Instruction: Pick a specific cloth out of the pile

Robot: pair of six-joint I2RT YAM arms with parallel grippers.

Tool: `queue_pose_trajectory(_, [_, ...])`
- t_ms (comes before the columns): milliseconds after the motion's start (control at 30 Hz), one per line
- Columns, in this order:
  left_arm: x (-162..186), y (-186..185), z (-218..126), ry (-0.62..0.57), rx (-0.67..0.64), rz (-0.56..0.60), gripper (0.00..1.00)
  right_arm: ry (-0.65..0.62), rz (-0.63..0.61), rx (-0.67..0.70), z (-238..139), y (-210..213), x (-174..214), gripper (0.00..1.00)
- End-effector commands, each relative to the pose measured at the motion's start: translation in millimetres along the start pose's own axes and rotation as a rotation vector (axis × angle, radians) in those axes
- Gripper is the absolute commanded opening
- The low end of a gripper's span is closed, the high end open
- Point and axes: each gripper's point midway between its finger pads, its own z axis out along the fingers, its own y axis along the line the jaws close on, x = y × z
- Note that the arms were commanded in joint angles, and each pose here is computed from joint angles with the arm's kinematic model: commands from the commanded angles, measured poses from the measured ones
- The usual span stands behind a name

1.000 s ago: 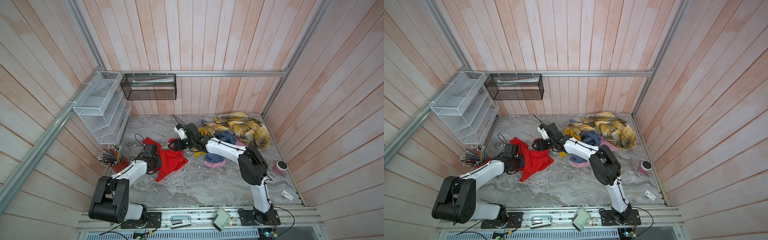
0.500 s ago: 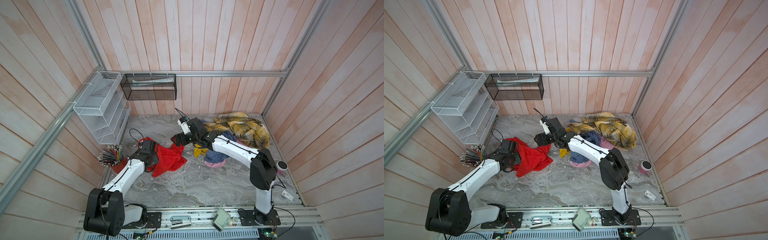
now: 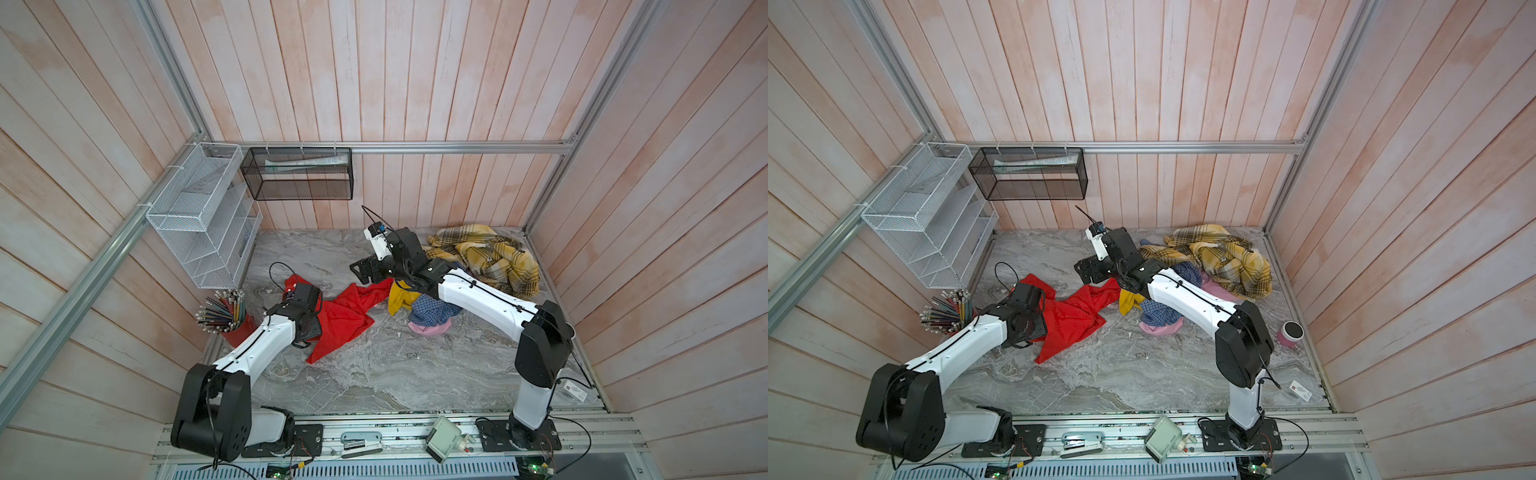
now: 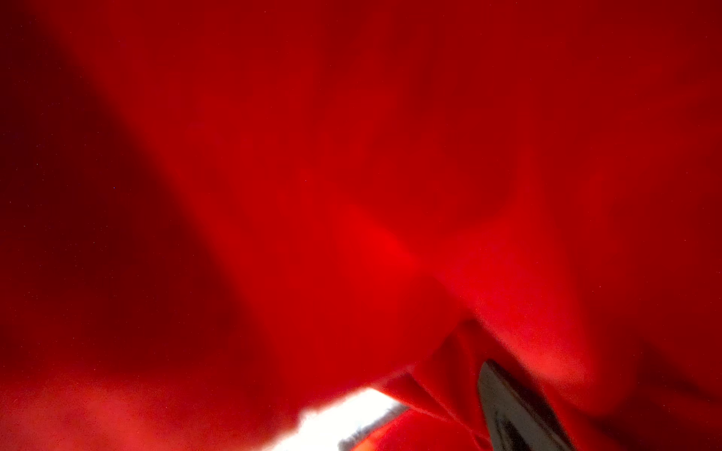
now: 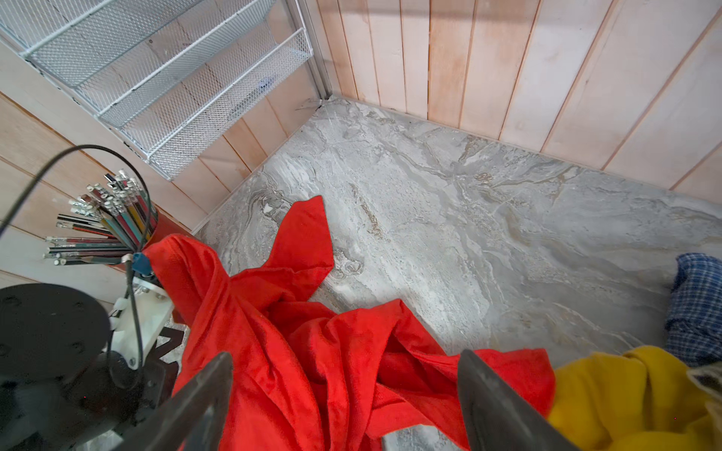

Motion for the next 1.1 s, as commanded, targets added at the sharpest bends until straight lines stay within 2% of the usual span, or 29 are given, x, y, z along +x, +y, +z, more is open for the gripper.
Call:
queue_pose_trajectory(0, [-19.0, -12.2, -1.5, -0.010, 0.008, 0.065, 0.98, -0.022, 0.000, -0.015, -11.7, -2.4, -5.8, 0.90])
queue_pose_trajectory(100, [-34.2, -20.4, 1.1, -0.021, 0.004, 0.101, 0.97, -0.025, 0.009, -0.003, -18.9, -10.7, -5.2, 0.90])
queue_pose_trajectory(200, [-45.7, -38.8, 3.0, -0.038, 0.074, 0.159, 0.95, -0.034, 0.022, 0.015, -27.9, -20.9, -3.0, 0.90])
queue_pose_trajectory(267, [-42.9, -49.0, 11.6, 0.004, 0.102, 0.215, 0.93, -0.037, 0.034, 0.027, -33.8, -28.6, -1.6, 0.90])
queue_pose_trajectory(400, [-29.2, -47.7, 33.0, 0.124, 0.025, 0.317, 0.89, -0.035, 0.052, 0.049, -41.1, -41.0, 1.7, 0.90])
queue_pose_trajectory(500, [-25.6, -48.5, 38.5, 0.141, -0.019, 0.364, 0.88, -0.031, 0.052, 0.046, -41.3, -42.0, 3.6, 0.90])
queue_pose_trajectory(567, [-25.6, -52.5, 37.2, 0.119, -0.017, 0.377, 0.89, -0.010, 0.062, 0.004, -34.0, -37.1, 10.6, 0.89])
queue_pose_trajectory(667, [-27.1, -57.6, 31.1, 0.073, 0.029, 0.354, 0.91, 0.075, 0.099, -0.115, -15.1, -21.1, 34.4, 0.77])
queue_pose_trajectory(800, [-33.2, -61.7, 14.0, -0.020, 0.101, 0.338, 0.93, 0.189, 0.108, -0.184, 10.2, -4.1, 71.9, 0.66])
queue_pose_trajectory(967, [-36.5, -62.7, -5.6, -0.113, 0.170, 0.337, 0.94, 0.253, 0.134, -0.266, 41.0, 13.6, 93.2, 0.61])
queue_pose_trajectory(1067, [-28.6, -65.6, -6.0, -0.109, 0.208, 0.361, 0.94, 0.244, 0.156, -0.337, 53.2, 29.3, 89.3, 0.58])
